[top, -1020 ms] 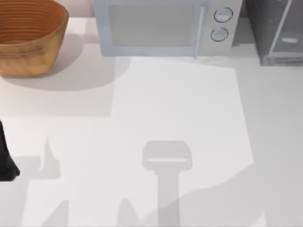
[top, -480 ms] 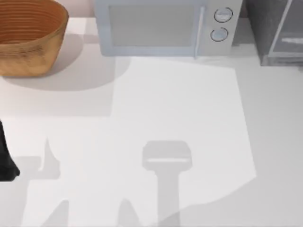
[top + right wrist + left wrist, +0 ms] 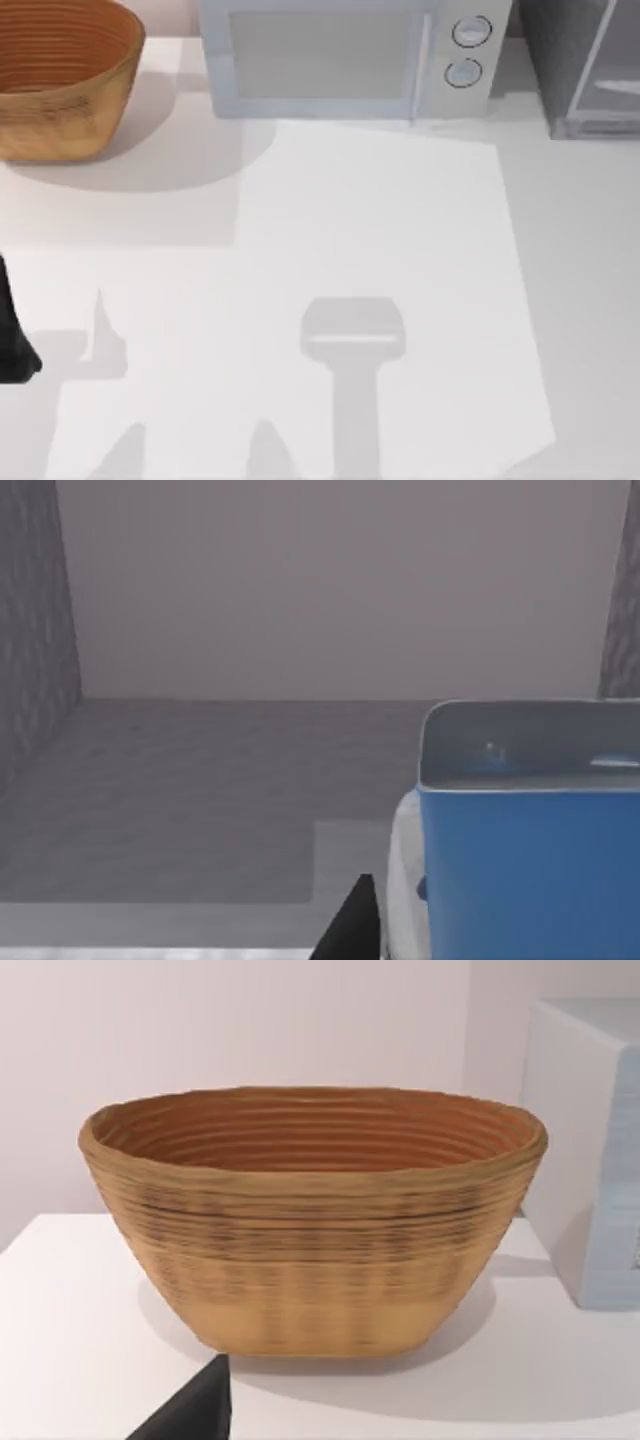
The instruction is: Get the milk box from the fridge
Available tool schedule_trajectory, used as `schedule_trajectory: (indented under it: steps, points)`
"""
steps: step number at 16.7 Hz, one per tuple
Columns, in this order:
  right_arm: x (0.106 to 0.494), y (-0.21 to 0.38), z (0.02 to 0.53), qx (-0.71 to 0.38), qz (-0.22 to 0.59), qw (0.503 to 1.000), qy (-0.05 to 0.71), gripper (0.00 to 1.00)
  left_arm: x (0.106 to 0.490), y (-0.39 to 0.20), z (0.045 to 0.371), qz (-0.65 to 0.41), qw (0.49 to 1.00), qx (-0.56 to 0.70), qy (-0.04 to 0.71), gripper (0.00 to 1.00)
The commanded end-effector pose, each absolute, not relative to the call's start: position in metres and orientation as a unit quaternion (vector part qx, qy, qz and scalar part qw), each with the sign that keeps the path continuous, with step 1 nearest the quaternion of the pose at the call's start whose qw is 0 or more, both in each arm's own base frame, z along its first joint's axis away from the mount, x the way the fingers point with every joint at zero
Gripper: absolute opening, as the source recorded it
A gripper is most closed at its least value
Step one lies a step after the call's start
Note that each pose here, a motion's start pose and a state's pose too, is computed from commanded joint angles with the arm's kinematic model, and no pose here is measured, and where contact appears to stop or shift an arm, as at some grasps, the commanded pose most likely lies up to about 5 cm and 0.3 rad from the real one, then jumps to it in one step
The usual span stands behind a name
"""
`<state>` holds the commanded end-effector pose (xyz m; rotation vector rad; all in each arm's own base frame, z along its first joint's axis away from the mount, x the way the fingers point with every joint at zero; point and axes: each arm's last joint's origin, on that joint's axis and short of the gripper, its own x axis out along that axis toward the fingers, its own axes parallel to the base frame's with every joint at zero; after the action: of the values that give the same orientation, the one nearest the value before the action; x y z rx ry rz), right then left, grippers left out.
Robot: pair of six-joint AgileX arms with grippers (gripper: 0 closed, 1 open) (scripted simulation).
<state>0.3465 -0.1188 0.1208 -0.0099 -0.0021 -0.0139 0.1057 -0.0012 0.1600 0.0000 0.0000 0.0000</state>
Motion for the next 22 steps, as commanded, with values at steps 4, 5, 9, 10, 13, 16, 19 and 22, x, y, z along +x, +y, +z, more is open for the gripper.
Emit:
schedule_trajectory:
  steps: [4, 5, 9, 10, 13, 16, 19, 22]
  points:
    - [0.348, -0.117, 0.119, -0.003, -0.005, 1.000, 0.002, 0.00, 0.106, -0.001, 0.160, 0.000, 1.000, 0.000, 0.000, 1.00]
    - [0.347, -0.116, 0.121, -0.003, -0.004, 1.000, 0.002, 0.00, 0.106, -0.001, 0.160, 0.000, 1.000, 0.000, 0.000, 1.00]
    - [0.337, -0.102, 0.144, -0.004, -0.002, 1.000, 0.004, 0.00, 0.106, -0.001, 0.160, 0.000, 1.000, 0.000, 0.000, 1.00]
    - [0.332, -0.097, 0.154, -0.004, -0.002, 1.000, 0.004, 0.00, 0.106, -0.001, 0.160, 0.000, 1.000, 0.000, 0.000, 1.00]
    - [0.304, -0.077, 0.189, -0.006, -0.002, 1.000, 0.000, 0.00, 0.106, -0.001, 0.160, 0.000, 1.000, 0.000, 0.000, 1.00]
    - [0.259, -0.053, 0.220, -0.006, -0.003, 1.000, -0.008, 0.00, 0.106, -0.001, 0.160, 0.000, 1.000, 0.000, 0.000, 1.00]
    - [0.205, -0.031, 0.231, -0.005, -0.003, 1.000, -0.015, 0.00, 0.106, -0.001, 0.160, 0.000, 1.000, 0.000, 0.000, 1.00]
    - [0.156, -0.016, 0.220, -0.002, -0.003, 1.000, -0.019, 0.00, 0.106, -0.001, 0.160, 0.000, 1.000, 0.000, 0.000, 1.00]
